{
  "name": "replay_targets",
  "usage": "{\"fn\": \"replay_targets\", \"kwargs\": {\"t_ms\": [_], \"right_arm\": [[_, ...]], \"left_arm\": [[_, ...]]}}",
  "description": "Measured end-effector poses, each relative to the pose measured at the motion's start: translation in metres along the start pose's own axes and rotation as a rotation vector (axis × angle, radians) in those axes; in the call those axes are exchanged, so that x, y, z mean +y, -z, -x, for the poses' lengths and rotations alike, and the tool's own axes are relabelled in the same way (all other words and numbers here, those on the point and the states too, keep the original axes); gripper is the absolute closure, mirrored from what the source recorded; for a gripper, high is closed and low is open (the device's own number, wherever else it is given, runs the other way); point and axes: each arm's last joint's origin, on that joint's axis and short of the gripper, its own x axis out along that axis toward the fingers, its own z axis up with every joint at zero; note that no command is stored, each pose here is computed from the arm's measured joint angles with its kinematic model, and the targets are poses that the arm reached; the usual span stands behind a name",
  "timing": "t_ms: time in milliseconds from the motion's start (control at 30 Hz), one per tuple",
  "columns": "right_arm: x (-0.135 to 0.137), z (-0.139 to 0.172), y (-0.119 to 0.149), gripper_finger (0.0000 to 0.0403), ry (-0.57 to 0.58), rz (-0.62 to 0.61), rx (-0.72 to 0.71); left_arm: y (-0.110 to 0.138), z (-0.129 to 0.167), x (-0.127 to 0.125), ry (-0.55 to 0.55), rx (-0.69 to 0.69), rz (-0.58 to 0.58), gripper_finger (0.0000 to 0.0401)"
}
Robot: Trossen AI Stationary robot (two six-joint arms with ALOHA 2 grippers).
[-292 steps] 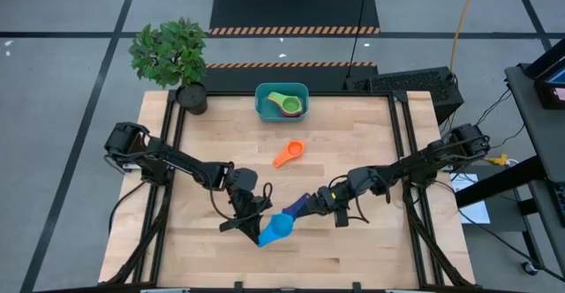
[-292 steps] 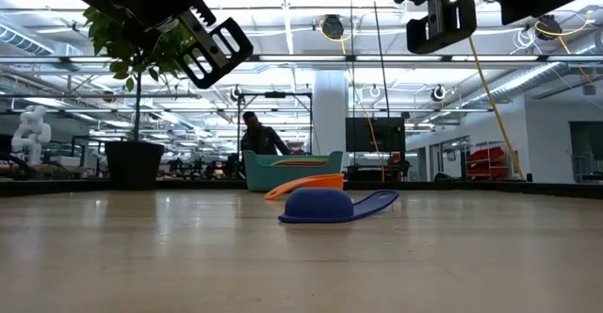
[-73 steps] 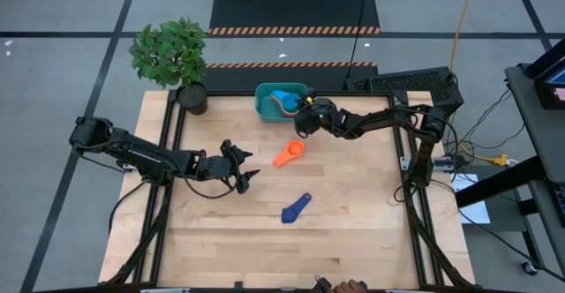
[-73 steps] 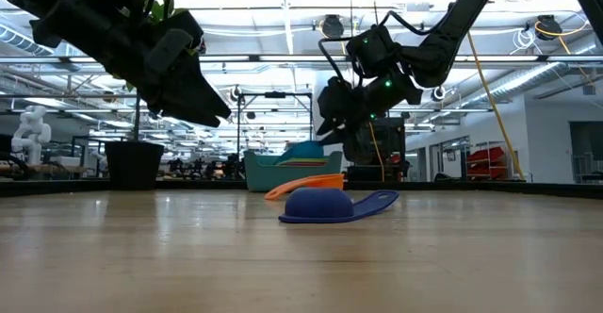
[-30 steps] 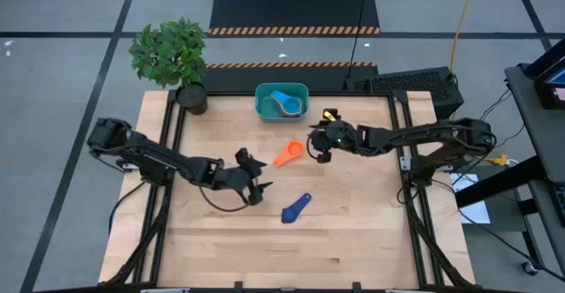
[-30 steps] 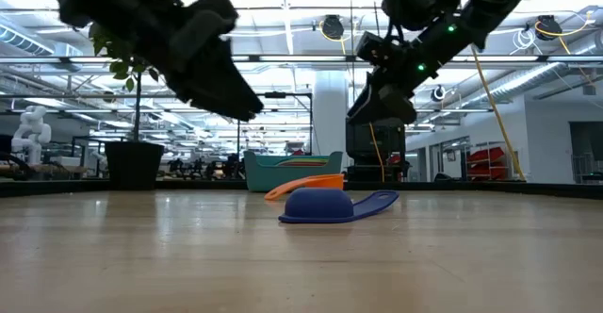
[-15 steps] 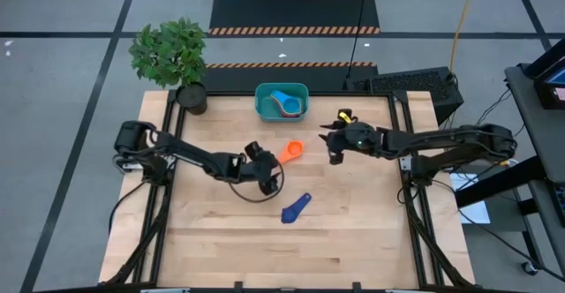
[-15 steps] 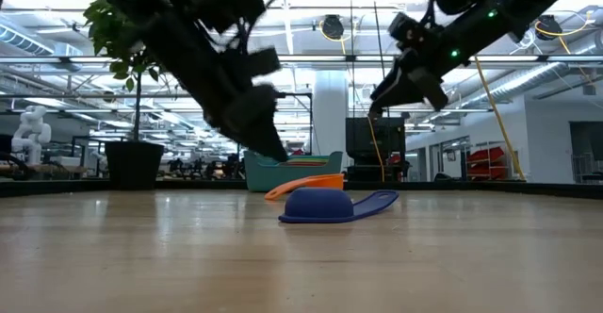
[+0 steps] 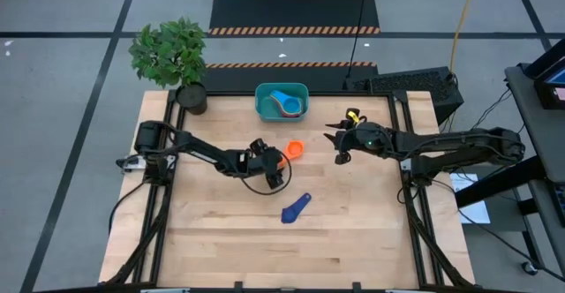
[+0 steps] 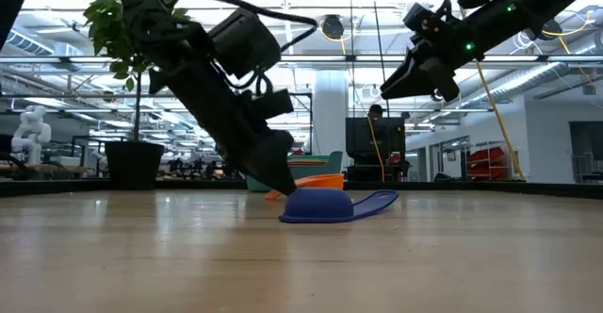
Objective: Nest measuring cups in basket
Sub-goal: Stack the orange measuring cup on top of the light blue measuring cup in the blue bin
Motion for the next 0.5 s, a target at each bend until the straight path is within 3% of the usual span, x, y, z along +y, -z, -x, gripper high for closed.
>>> {"fn": "replay_targets", "kwargs": {"t_ms": [167, 300, 500], "right_arm": [[0.0001, -0.0001, 0.0000, 0.0266, -0.001, -0.014, 0.000], [-0.0001, -0.0001, -0.0004, 0.0266, 0.001, -0.018, -0.004], [-0.0008, -0.0001, -0.0016, 0.0266, 0.007, -0.038, -0.016]], "left_arm": [[0.0033, -0.0044, 0.0002, -0.014, 0.009, 0.031, 0.0082], [0.0015, -0.0069, 0.0030, 0.056, 0.021, 0.047, 0.0088], [-0.0003, -0.0097, 0.0076, 0.116, 0.032, 0.035, 0.0156]]}}
